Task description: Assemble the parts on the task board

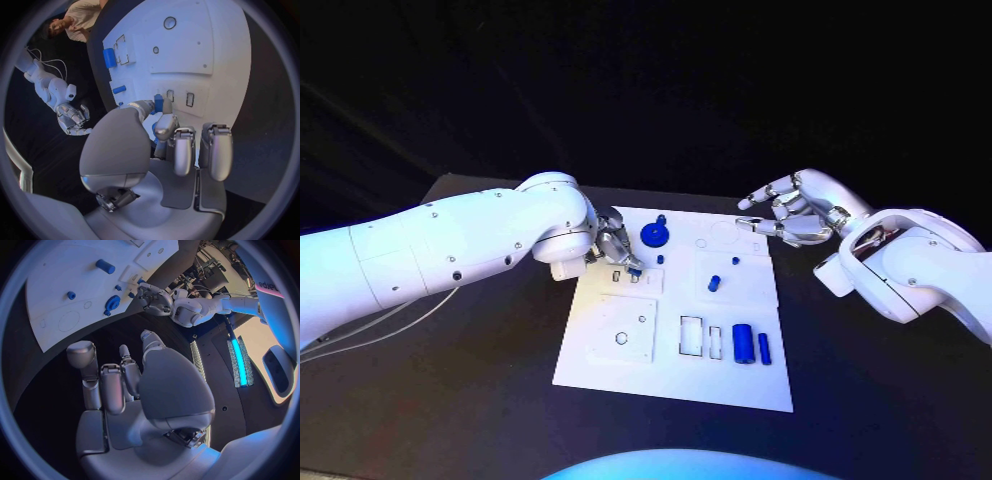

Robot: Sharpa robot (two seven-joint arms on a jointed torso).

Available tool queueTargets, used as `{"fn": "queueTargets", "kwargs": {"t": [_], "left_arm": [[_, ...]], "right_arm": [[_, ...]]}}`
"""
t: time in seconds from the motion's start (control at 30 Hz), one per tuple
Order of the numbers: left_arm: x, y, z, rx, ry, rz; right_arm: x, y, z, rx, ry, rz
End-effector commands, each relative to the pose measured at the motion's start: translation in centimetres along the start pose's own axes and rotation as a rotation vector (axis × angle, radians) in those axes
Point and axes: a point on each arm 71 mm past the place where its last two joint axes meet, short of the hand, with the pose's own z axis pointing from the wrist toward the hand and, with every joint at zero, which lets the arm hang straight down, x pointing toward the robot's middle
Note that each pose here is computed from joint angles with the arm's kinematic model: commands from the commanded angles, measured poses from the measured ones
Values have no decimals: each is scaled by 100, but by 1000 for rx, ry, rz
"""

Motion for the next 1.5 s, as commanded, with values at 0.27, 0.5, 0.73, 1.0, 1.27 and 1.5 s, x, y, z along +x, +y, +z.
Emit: {"fn": "queueTargets", "kwargs": {"t": [0.27,0.5,0.73,1.0,1.27,1.5], "left_arm": [[24,13,25,-18,-95,23],[63,8,49,-28,-102,53],[98,5,60,-34,-81,77],[112,10,71,-42,-66,116],[109,29,90,-54,-69,132],[122,33,95,-59,-60,144]], "right_arm": [[13,-2,-9,-5,14,-3],[13,-4,-13,-5,14,-3],[13,-7,-17,-6,14,-2],[15,-5,-20,-8,13,-2],[20,-5,-22,-8,15,-1],[21,-9,-24,-8,15,-1]]}}
